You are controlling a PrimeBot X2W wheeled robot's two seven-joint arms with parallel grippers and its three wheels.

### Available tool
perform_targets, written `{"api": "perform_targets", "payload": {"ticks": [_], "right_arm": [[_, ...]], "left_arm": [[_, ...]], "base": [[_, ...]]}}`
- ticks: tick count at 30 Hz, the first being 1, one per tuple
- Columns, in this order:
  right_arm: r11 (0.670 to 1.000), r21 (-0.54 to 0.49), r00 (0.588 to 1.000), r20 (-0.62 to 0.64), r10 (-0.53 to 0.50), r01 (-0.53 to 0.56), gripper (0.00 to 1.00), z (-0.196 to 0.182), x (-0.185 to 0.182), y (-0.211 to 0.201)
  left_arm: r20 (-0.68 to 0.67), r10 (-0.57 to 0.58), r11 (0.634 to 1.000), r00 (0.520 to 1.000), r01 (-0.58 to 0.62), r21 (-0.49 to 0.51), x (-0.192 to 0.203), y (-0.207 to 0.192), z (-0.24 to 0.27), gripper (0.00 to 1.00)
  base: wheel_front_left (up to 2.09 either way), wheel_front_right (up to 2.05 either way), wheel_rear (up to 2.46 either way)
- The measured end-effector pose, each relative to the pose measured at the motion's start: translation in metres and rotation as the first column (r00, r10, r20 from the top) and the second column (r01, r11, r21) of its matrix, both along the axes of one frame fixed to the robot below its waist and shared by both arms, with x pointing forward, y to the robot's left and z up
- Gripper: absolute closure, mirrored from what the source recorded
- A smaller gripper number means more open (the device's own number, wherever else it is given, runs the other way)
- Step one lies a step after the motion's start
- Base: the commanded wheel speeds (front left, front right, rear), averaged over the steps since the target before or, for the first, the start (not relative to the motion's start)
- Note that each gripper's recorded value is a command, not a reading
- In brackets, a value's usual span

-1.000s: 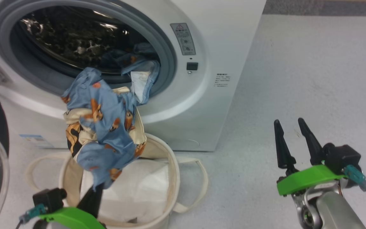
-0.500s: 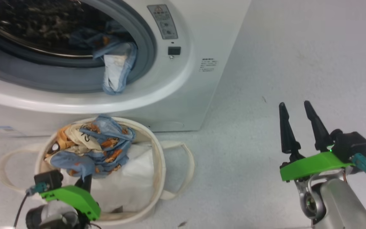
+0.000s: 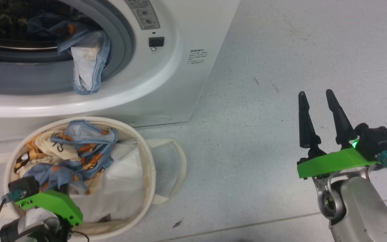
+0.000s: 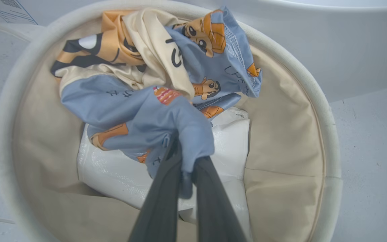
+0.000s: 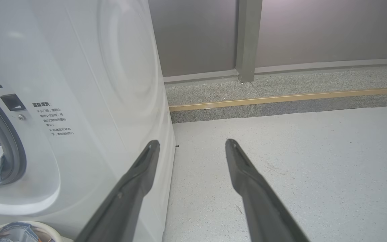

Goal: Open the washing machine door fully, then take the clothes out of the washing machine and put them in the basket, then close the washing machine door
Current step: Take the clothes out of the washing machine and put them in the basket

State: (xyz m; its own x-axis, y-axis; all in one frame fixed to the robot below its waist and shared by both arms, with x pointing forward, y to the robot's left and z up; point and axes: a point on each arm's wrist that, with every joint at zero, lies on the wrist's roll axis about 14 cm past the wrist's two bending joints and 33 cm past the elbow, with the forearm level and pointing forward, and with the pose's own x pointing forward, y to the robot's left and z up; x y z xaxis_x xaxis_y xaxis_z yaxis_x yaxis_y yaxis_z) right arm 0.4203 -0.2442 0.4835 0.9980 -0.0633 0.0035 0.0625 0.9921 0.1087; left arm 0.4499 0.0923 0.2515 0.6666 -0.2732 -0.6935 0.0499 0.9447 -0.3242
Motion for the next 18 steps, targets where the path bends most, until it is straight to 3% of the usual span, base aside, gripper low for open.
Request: {"api": "perform_targets", "payload": {"ticks": [5,6,7,8,9,18], "right_arm": [[1.0,0.002,1.0,0.004,-0.01,0.01,0.0,0.002,-0.002,-0.002],[1.0,0.003,1.0,0.007,-0.01,0.01,0.0,0.003,-0.002,-0.002],[1.0,0.004,1.0,0.009,-0.01,0.01,0.0,0.004,-0.002,-0.001],[1.0,0.005,1.0,0.01,-0.008,0.008,0.0,0.004,-0.002,-0.001],[1.0,0.006,1.0,0.011,-0.006,0.006,0.0,0.004,-0.002,0.0],[0.999,0.025,0.999,0.031,0.041,-0.042,0.0,0.01,0.003,0.017]], "left_arm": [[-0.023,0.007,1.0,1.0,-0.007,0.002,-0.004,0.0,-0.004,1.0],[-0.022,0.005,1.0,1.0,-0.005,0.004,-0.004,0.0,-0.003,0.94],[-0.021,0.002,1.0,1.0,-0.002,0.005,-0.004,0.0,-0.003,0.7],[-0.02,0.0,1.0,1.0,0.0,0.006,-0.005,-0.001,-0.002,0.08],[-0.017,-0.002,1.0,1.0,0.002,0.006,-0.005,-0.001,-0.001,0.0],[0.079,-0.039,0.998,0.996,0.034,0.062,0.003,0.016,0.025,0.0]], "base": [[0.0,0.0,0.0],[0.0,0.0,0.0],[0.0,0.0,0.0],[0.0,0.0,0.0],[0.0,0.0,0.0],[0.0,0.0,0.0]]}}
